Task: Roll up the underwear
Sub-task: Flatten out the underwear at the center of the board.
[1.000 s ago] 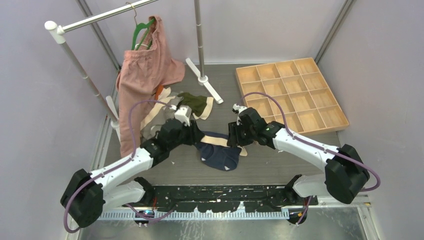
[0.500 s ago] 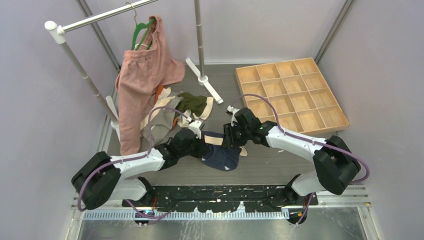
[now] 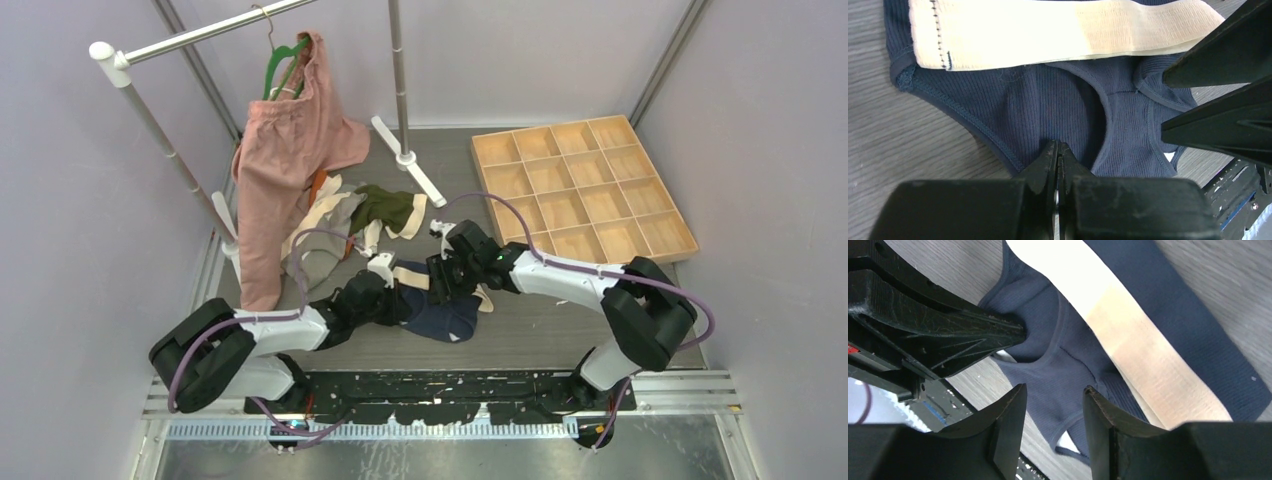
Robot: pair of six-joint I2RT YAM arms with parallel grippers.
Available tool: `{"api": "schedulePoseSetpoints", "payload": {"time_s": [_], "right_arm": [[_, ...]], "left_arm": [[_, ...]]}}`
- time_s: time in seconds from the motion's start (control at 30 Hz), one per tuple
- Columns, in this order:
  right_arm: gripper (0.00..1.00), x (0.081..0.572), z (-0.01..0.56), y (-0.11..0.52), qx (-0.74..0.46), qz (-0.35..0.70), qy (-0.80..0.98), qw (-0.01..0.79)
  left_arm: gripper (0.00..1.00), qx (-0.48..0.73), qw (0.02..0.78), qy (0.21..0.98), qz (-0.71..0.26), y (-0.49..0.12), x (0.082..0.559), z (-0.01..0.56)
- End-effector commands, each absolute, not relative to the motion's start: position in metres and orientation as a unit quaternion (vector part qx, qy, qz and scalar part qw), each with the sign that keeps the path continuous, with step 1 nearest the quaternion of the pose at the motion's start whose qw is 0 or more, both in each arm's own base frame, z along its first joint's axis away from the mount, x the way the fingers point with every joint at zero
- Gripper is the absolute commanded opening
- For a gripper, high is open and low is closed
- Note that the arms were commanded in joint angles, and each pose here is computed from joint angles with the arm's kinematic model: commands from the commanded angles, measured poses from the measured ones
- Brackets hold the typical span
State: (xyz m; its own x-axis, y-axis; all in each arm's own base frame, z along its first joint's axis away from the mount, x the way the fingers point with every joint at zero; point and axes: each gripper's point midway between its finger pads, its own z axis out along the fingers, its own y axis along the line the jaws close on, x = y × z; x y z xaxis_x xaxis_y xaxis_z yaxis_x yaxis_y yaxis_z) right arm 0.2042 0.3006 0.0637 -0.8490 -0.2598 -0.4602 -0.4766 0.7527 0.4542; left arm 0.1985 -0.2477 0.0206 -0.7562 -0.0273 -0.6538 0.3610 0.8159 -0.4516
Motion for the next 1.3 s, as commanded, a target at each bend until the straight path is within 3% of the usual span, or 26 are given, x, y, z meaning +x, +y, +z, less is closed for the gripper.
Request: {"api": "schedulePoseSetpoints", "payload": {"time_s": [0.0, 0.33, 0.8, 1.27], "right_arm": [[0.53, 0.228, 0.077, 0.324, -0.246, 0.267, 0.894, 0.263], [0.64, 0.263, 0.080, 0.358, -0.277, 0.282, 0.852, 0.342], [0.85, 0.274, 0.063, 0.401, -0.321, 0.309, 0.817, 0.366], [0.84, 0.324, 0.051, 0.367, -0.250, 0.182, 0.844, 0.439]], "left_arm": [[0.01, 0.082, 0.305, 0.919, -0.235, -0.214, 0.177, -0.009], [0.01, 0.063, 0.317, 0.917, -0.233, -0.201, 0.171, -0.002], [0.01, 0.054, 0.322, 0.916, -0.233, -0.199, 0.172, 0.001], [0.01, 0.049, 0.322, 0.917, -0.230, -0.197, 0.172, 0.000]]}}
